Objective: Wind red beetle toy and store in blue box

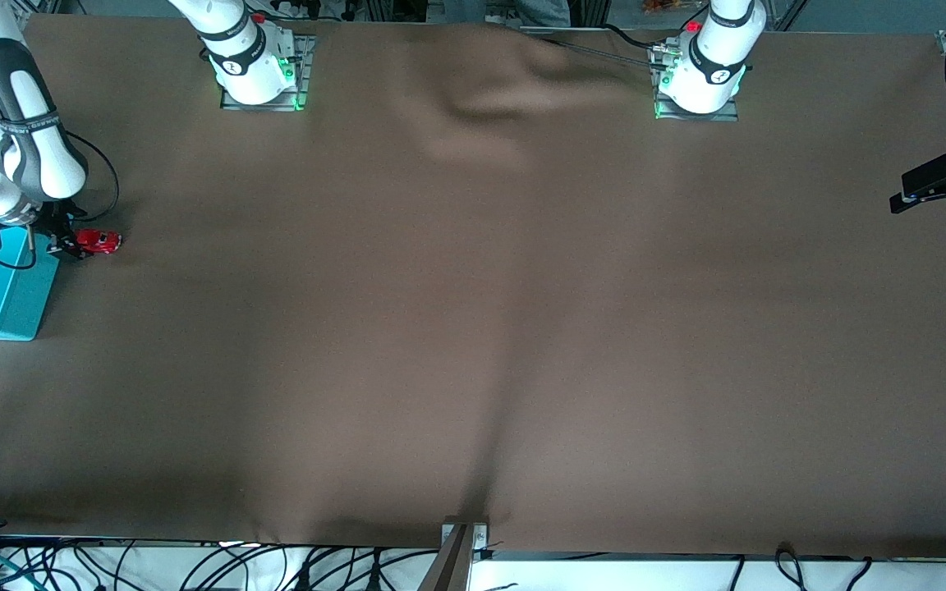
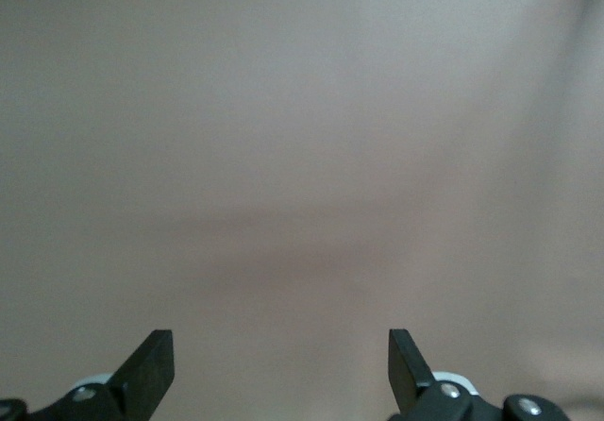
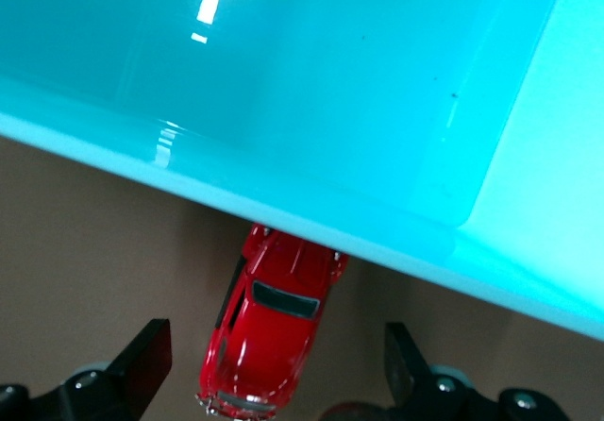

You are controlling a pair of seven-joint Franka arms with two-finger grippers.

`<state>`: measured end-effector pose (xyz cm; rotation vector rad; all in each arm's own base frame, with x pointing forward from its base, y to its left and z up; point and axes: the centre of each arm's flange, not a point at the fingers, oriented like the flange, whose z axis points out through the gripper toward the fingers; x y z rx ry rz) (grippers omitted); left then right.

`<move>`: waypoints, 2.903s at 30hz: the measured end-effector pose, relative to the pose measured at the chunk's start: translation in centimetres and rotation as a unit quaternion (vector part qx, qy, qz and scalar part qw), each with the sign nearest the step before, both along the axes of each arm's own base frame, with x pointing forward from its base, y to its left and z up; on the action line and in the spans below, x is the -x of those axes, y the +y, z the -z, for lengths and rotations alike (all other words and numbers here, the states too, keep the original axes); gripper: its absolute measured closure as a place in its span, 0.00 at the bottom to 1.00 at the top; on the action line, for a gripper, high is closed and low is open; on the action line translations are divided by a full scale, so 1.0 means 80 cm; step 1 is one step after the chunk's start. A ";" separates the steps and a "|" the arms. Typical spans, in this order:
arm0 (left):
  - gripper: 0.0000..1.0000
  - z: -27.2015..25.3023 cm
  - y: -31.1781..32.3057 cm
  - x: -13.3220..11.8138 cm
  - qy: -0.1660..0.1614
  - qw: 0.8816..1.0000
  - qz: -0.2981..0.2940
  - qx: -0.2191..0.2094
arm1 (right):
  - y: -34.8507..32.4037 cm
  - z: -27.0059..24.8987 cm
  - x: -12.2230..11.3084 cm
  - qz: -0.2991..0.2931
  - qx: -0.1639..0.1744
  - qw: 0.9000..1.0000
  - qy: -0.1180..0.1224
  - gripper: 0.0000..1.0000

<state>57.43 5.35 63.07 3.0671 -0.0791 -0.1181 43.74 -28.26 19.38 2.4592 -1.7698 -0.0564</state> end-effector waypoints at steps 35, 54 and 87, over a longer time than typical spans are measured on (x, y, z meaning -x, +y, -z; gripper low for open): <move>0.00 0.000 0.000 0.000 0.000 1.000 0.000 0.000 | 0.037 -0.004 -0.024 -0.013 -0.017 1.000 -0.018 0.53; 0.00 0.000 0.000 0.000 0.000 1.000 0.000 0.000 | 0.094 -0.056 -0.061 -0.095 -0.025 0.995 -0.018 0.53; 0.00 0.000 0.000 0.000 0.000 1.000 0.000 0.000 | 0.077 -0.156 -0.094 -0.389 -0.010 0.921 0.034 0.53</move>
